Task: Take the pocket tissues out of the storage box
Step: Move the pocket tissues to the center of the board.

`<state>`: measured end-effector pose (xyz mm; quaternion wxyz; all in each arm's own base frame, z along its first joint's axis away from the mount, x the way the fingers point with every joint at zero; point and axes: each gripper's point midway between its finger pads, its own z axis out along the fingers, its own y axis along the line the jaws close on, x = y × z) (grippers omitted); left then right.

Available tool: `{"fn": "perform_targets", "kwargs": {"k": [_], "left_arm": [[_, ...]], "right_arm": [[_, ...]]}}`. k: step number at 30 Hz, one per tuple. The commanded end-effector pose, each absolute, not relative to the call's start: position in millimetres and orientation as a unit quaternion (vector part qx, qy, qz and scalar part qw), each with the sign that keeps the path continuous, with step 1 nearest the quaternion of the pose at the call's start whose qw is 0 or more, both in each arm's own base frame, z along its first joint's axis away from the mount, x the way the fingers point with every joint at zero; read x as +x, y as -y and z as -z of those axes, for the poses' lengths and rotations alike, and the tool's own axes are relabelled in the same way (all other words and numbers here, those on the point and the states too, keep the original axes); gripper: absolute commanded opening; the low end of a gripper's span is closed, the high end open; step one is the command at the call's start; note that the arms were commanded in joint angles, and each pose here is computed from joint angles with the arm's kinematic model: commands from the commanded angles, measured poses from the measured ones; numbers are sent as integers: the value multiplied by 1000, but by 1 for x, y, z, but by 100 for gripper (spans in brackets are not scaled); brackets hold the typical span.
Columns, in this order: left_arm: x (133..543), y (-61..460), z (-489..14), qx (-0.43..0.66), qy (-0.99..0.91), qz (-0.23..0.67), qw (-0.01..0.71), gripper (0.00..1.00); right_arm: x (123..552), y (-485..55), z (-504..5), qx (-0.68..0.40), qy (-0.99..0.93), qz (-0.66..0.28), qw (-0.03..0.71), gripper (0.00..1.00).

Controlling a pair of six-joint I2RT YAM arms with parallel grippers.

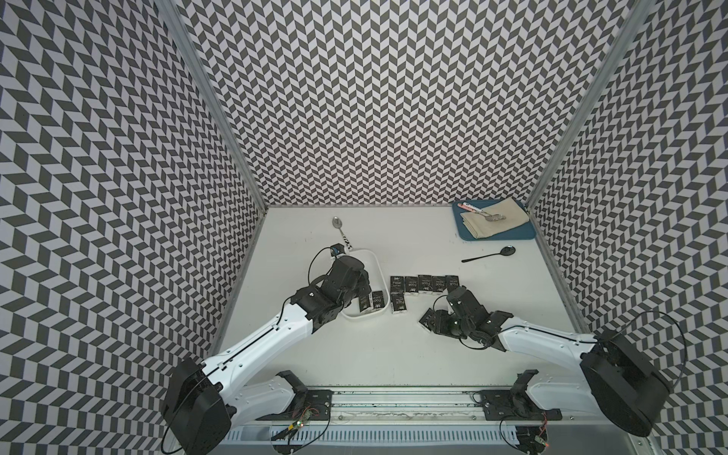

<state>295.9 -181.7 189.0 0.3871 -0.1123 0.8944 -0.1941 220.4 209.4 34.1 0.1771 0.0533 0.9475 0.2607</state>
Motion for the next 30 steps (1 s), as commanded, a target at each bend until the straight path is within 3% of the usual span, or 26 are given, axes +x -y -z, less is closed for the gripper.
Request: {"fn": "perform_targets", "kwargs": {"k": [1, 10, 22, 30], "left_arm": [[295, 179, -192, -110, -892, 197, 391, 33], [296, 178, -191, -111, -893, 195, 390, 33], [294, 172, -191, -115, -892, 190, 393, 33], [293, 168, -193, -117, -891, 189, 395, 33]], "right_arm": [[240, -214, -50, 46, -940, -264, 210, 43], [244, -215, -47, 42, -941, -265, 208, 42], [245, -222, -39, 34, -940, -274, 199, 23], [258, -229, -40, 31, -941, -268, 206, 22]]}}
